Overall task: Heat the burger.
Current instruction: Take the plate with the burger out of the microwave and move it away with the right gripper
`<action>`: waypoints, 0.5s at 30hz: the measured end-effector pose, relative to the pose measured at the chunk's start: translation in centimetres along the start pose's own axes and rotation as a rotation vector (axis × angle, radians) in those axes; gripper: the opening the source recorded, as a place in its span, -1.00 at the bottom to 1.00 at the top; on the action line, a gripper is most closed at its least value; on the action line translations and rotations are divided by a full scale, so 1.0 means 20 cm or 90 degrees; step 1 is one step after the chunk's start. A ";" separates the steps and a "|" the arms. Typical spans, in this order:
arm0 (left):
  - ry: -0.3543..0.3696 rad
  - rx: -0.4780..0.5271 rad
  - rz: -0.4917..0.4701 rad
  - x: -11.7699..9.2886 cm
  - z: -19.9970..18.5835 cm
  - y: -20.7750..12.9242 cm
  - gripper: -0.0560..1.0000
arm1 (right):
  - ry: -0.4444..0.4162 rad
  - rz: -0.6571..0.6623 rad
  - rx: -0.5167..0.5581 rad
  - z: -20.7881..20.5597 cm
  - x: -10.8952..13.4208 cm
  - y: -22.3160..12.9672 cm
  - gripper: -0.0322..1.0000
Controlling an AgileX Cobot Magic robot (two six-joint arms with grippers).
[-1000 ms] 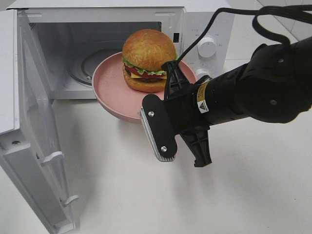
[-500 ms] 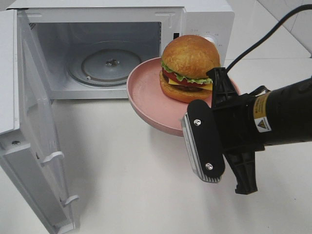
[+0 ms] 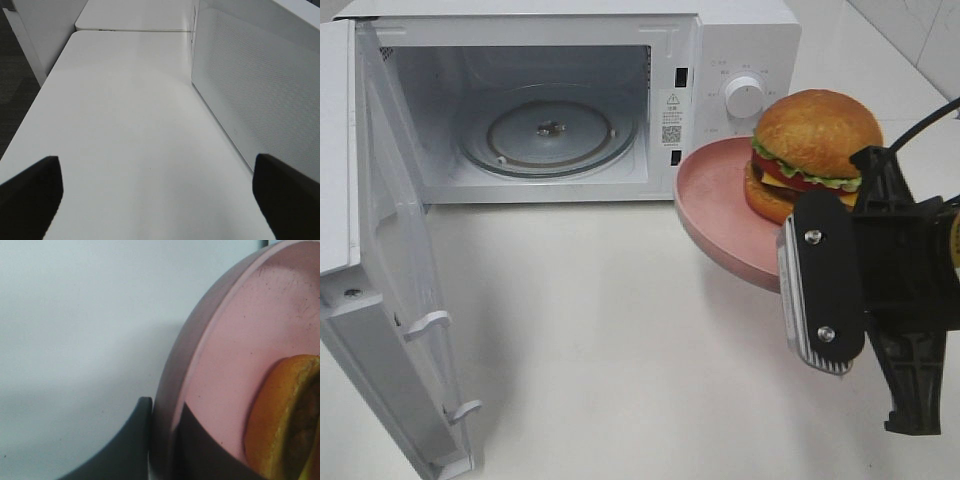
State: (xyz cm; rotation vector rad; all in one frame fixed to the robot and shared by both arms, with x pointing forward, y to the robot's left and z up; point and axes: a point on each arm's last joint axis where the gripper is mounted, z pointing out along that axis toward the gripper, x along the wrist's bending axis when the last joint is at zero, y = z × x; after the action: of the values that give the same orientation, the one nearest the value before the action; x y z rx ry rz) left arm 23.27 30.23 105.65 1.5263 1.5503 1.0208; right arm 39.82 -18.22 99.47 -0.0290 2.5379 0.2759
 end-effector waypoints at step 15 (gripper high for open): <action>0.000 0.000 0.000 0.00 0.00 0.00 0.95 | 0.000 0.216 0.181 -0.05 0.03 -0.14 -0.83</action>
State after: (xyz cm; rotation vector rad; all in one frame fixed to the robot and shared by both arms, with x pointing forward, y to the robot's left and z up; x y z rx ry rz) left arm 23.27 30.23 105.65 1.5263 1.5503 1.0208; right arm 39.03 -21.14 99.53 0.5145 2.5486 0.0415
